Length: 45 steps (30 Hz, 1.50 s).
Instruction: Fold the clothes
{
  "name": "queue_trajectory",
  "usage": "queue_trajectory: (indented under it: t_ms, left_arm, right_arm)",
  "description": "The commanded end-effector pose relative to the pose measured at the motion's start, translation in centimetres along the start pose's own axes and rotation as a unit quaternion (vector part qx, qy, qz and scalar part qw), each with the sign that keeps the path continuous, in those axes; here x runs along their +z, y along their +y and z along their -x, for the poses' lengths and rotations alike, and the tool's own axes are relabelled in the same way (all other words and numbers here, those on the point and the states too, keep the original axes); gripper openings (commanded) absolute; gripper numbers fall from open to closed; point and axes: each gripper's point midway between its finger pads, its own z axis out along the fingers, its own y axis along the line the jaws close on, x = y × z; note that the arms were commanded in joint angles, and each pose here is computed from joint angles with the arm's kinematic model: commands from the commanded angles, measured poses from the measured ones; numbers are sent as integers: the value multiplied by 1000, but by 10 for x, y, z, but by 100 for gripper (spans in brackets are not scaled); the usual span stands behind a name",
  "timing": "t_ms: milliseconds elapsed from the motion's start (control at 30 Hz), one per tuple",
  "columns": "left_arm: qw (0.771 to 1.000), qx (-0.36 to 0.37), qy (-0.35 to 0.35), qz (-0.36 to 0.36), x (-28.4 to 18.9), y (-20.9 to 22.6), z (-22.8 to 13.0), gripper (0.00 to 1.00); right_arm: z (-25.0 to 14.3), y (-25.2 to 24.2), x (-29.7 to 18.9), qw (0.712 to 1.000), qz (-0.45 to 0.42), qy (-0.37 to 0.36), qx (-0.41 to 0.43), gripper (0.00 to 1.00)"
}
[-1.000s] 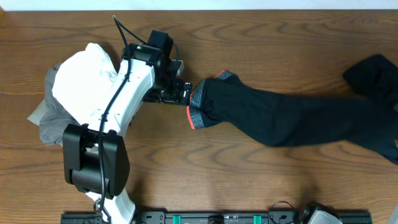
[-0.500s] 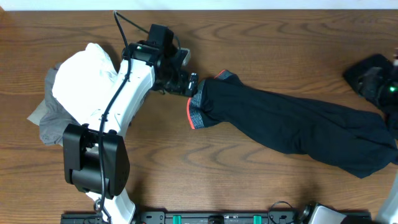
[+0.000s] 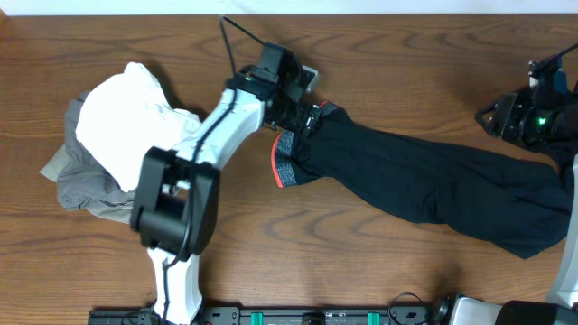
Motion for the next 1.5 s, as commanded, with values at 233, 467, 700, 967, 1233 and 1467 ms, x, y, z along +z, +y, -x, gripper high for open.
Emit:
queue_trajectory:
  t_ms: [233, 467, 700, 967, 1233, 1467]
  left_arm:
    - [999, -7, 14, 51, -5, 14, 0, 6]
    - [994, -23, 35, 99, -87, -1, -8, 6]
    - [980, -82, 157, 93, -126, -38, -77, 6]
    - [943, -110, 299, 96, -133, -73, -147, 6]
    - [910, -92, 389, 111, -156, -92, -186, 6]
    - [890, -91, 398, 203, -172, -68, -192, 35]
  right_arm:
    - [-4, 1, 1, 1000, -3, 8, -10, 47]
    - [-4, 1, 1, 1000, -3, 8, -10, 46]
    - [-3, -7, 1, 1000, -24, 5, -10, 46]
    - [-6, -11, 1, 999, -36, 12, -7, 51]
    - [-13, -26, 6, 997, -71, 24, 1, 52]
    - [-23, -38, 14, 995, -93, 40, 16, 59]
